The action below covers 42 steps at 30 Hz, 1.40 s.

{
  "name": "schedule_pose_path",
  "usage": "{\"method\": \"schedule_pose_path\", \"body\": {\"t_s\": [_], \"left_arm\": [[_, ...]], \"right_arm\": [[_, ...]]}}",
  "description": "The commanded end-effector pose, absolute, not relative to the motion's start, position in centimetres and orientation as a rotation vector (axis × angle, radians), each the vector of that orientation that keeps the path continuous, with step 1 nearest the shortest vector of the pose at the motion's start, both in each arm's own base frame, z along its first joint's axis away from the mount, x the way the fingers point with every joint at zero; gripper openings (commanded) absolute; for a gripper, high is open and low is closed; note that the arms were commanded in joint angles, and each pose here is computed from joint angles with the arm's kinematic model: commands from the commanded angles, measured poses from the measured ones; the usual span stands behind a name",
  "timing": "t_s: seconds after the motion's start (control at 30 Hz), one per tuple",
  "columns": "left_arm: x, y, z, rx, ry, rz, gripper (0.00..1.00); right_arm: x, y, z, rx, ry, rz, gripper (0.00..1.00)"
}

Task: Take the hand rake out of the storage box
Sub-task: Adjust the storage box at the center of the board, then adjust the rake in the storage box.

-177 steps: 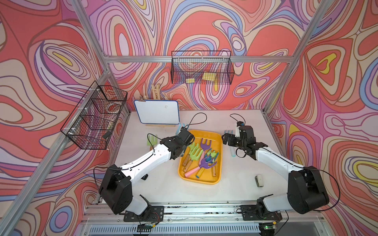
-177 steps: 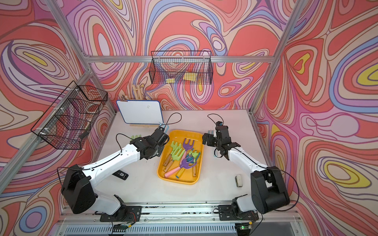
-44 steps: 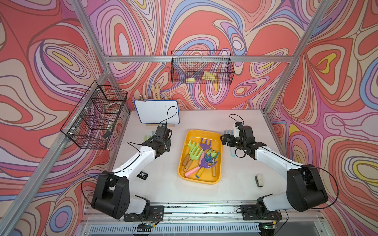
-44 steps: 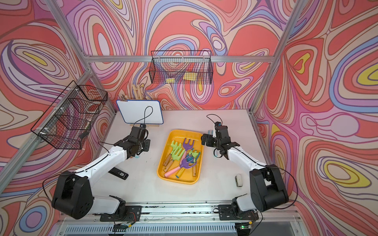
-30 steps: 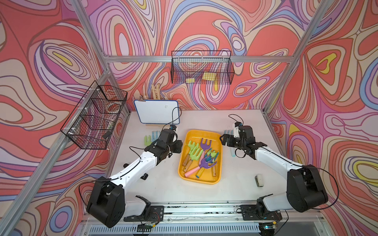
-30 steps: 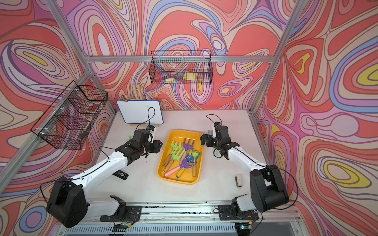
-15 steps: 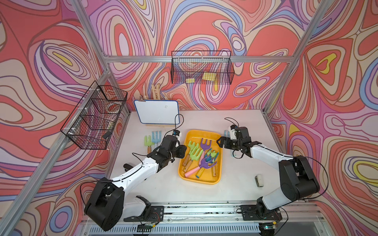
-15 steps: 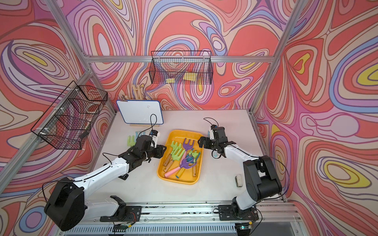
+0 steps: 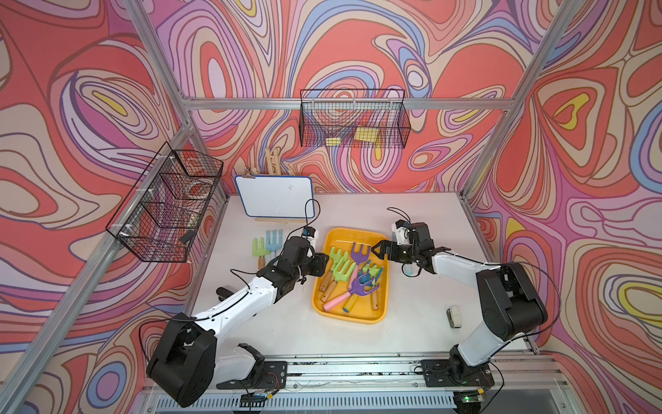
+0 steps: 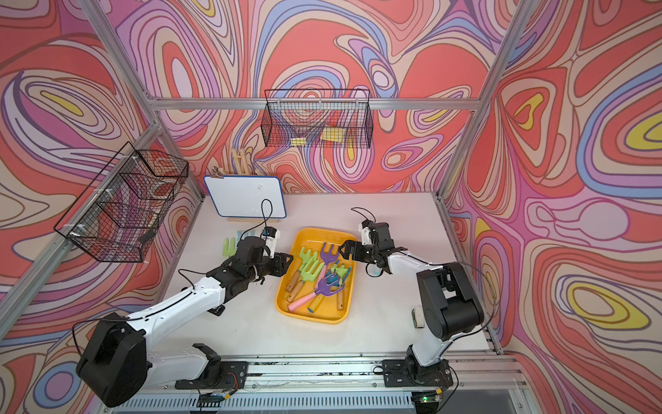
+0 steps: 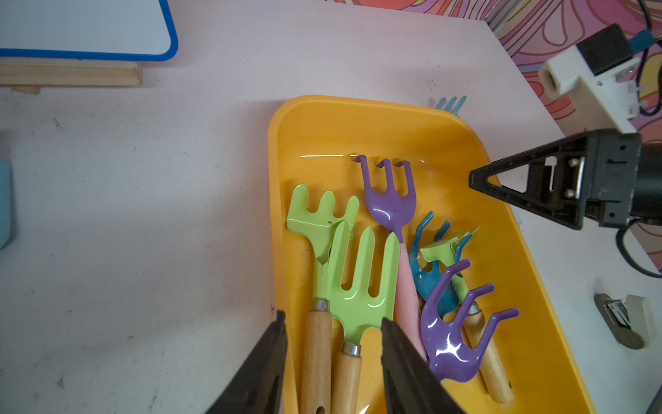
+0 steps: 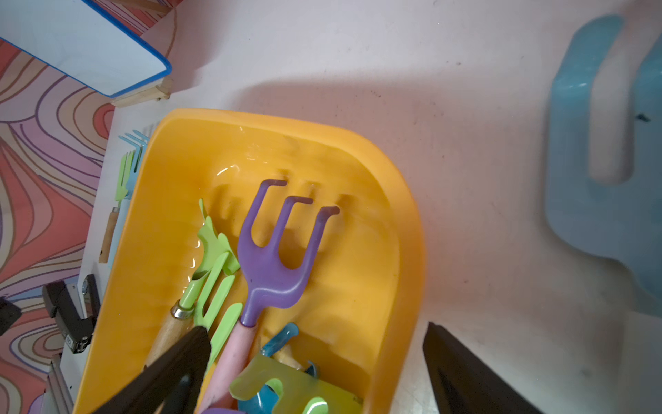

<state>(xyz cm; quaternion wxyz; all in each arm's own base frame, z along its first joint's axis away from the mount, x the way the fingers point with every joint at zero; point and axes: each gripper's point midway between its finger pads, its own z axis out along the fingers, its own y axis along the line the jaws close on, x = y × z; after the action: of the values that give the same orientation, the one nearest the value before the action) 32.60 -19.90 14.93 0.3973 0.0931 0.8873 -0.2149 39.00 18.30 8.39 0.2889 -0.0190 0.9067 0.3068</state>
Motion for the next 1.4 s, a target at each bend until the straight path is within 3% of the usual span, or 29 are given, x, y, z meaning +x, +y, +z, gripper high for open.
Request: {"method": "schedule_pose_path", "body": {"t_s": [0.0,0.37,0.6,0.77,0.93,1.17,1.37], "left_arm": [[32.3,-20.2,15.4,0.242,2.225,-0.564,0.48],[32.2,-20.8,15.4,0.259,2.228,-0.58,0.48],[32.3,-20.7,15.2,0.261,2.251,-0.565,0.48],[32.2,-20.9,15.7,0.263,2.24,-0.584,0.48],[32.1,-21.1,16.0,0.264,2.233,-0.602,0.48],[32.3,-21.1,15.1,0.276,2.272,-0.569,0.48],[32.3,-21.5,14.9,0.288,2.285,-0.588,0.48]], "right_arm": [[39.5,20.0,9.8,-0.12,2.367,0.885,0.98],[39.1,21.3,11.6,-0.218,2.313,0.89,0.98],[38.2,17.1,13.5,-0.12,2.328,0.605,0.98],[37.3,15.2,17.9,-0.02,2.31,0.529,0.98],[35.1,15.7,21.7,0.02,2.338,0.621,0.98],[31.1,16.1,21.8,0.06,2.412,0.703,0.98],[28.1,19.9,21.0,0.024,2.429,0.821,0.83]]}}
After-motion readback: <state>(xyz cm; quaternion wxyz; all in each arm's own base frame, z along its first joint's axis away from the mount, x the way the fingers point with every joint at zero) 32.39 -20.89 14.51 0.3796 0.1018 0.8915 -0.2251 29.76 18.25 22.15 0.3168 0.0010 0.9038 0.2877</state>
